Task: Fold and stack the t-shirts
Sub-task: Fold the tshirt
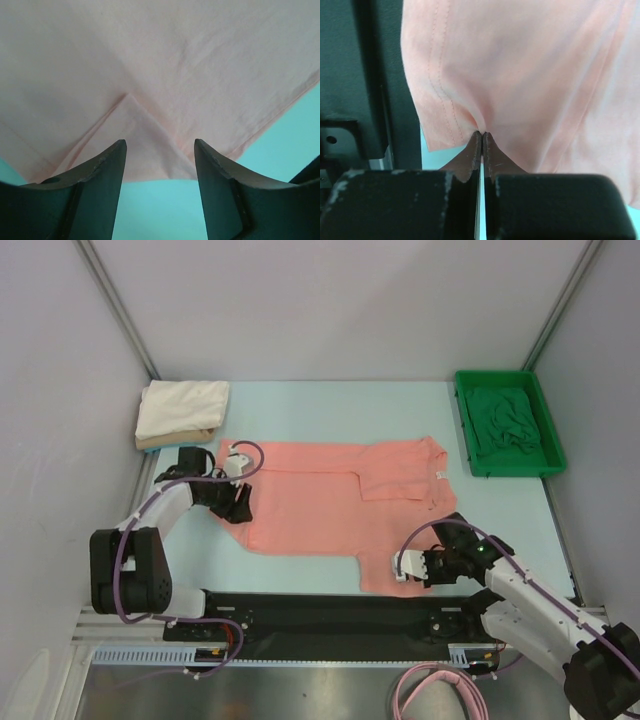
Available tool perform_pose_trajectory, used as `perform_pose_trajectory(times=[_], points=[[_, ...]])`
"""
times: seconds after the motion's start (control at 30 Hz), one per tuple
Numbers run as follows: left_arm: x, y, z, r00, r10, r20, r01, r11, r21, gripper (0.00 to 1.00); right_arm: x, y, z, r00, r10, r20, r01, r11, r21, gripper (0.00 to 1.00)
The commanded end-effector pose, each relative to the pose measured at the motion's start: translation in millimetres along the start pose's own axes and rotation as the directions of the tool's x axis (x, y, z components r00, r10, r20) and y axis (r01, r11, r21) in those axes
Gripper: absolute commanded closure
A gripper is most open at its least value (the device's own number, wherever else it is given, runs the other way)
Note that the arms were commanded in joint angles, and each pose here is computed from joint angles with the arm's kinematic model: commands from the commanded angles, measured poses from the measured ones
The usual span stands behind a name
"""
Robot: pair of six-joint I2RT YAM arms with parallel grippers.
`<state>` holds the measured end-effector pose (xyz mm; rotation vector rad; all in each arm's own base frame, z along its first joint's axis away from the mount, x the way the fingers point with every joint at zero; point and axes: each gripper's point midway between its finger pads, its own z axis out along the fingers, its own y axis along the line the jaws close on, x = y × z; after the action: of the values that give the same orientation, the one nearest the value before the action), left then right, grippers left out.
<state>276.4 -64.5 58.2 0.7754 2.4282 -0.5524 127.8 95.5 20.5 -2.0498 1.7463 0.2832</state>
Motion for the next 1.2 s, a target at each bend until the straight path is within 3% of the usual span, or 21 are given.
perform_pose_trajectory(times=[0.0, 0.17, 0.47, 0.7, 0.9, 1.1, 1.17], points=[[14, -8, -9, 0.997, 0.025, -0.068, -0.023, 0.999, 0.027, 0.38, -8, -22, -6, 1.0, 0.012, 0.009, -0.013, 0.997, 0.074, 1.0], [26, -8, -10, 0.995, 0.0, -0.099, -0.001, 1.0, -0.005, 0.39, -10, -25, -6, 1.0, 0.015, 0.009, -0.016, 0.996, 0.089, 1.0], [13, 2, 7, 0.993, -0.055, -0.101, 0.056, 0.998, 0.009, 0.39, -11, -26, -5, 1.0, 0.017, 0.011, -0.018, 0.995, 0.093, 1.0], [6, 12, 28, 0.989, -0.047, -0.142, 0.042, 0.998, -0.041, 0.45, -10, -28, -4, 1.0, 0.022, 0.008, -0.023, 0.994, 0.103, 1.0], [-4, 12, 29, 0.993, -0.047, -0.112, 0.042, 0.998, -0.044, 0.63, -8, -28, -3, 1.0, 0.029, 0.001, -0.029, 0.994, 0.107, 1.0], [0, 11, 27, 0.993, -0.051, -0.108, 0.045, 0.997, -0.058, 1.0, -8, -30, -3, 0.999, 0.038, 0.001, -0.038, 0.992, 0.117, 1.0], [-3, 11, 21, 0.996, -0.032, -0.086, 0.025, 0.996, -0.082, 1.0, -8, -31, -4, 0.999, 0.042, -0.001, -0.042, 0.991, 0.126, 1.0]])
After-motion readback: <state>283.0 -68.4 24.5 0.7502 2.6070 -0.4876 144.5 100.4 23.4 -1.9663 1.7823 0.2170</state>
